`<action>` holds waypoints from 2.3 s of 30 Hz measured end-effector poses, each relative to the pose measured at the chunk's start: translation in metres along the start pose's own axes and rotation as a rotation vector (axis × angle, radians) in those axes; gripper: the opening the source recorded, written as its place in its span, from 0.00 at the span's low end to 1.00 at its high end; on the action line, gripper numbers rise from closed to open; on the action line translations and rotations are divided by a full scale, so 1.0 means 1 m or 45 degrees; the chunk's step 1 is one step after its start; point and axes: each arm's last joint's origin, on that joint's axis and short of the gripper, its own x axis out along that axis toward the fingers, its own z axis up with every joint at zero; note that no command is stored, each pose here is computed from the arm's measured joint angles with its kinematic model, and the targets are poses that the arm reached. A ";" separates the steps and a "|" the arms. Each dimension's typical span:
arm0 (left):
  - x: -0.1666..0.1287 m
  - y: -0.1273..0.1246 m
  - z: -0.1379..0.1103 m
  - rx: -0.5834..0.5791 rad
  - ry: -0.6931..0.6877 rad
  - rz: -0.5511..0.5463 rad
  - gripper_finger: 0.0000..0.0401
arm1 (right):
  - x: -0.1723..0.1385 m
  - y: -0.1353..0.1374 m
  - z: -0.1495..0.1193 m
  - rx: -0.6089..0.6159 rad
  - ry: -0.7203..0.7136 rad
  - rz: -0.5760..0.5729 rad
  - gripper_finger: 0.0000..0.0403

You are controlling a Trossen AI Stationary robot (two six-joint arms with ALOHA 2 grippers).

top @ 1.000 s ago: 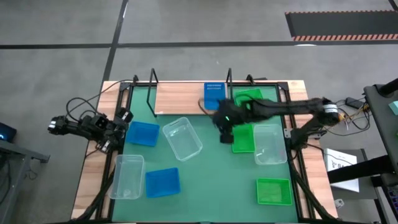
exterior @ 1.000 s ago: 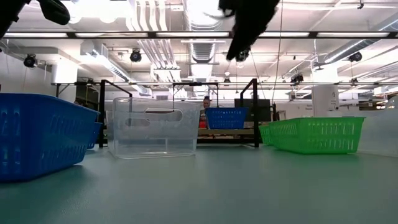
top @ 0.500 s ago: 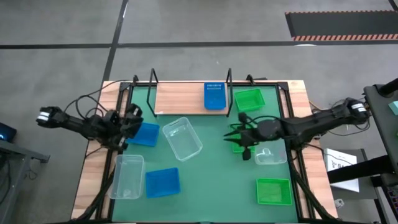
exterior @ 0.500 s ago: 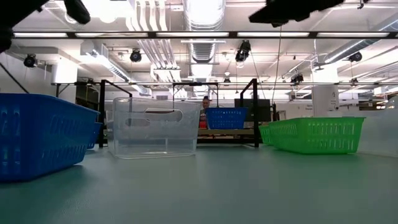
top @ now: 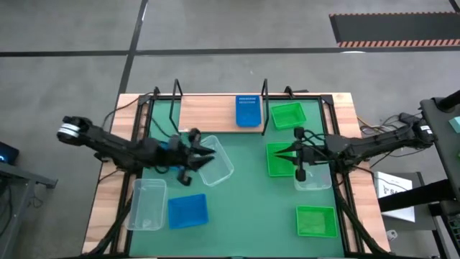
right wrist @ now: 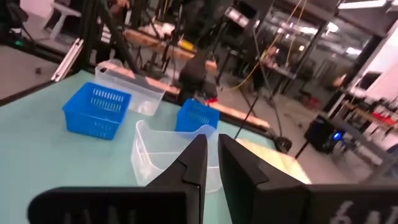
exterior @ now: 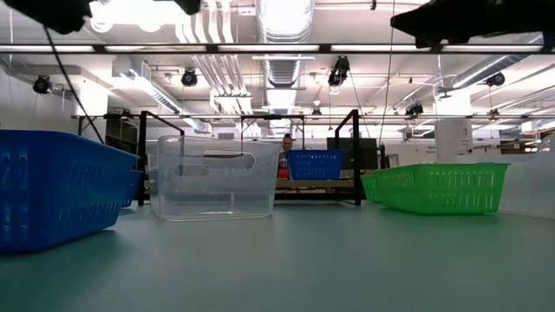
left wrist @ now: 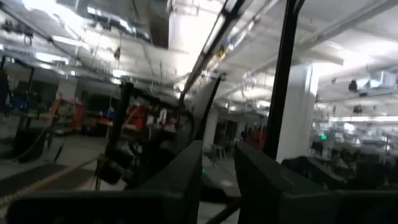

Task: Stack baskets on shelf by color
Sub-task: Put the right green bin on the shelf

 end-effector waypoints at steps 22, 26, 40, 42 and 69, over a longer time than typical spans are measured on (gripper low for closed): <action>0.138 -0.015 -0.101 0.001 0.677 0.243 0.20 | -0.056 -0.004 -0.003 0.058 -0.302 -0.013 0.08; 0.153 -0.014 -0.105 0.127 0.992 0.407 0.20 | -0.063 -0.004 -0.004 0.110 -0.238 0.017 0.08; 0.188 0.013 -0.161 0.382 1.214 0.407 0.27 | -0.081 -0.005 -0.002 0.117 -0.328 0.096 0.08; 0.192 0.020 -0.168 0.402 1.218 0.415 0.33 | -0.081 -0.004 -0.004 0.115 -0.308 0.099 0.08; 0.182 0.062 -0.253 0.327 1.165 0.435 0.54 | -0.082 -0.003 -0.007 0.185 -0.268 0.107 0.08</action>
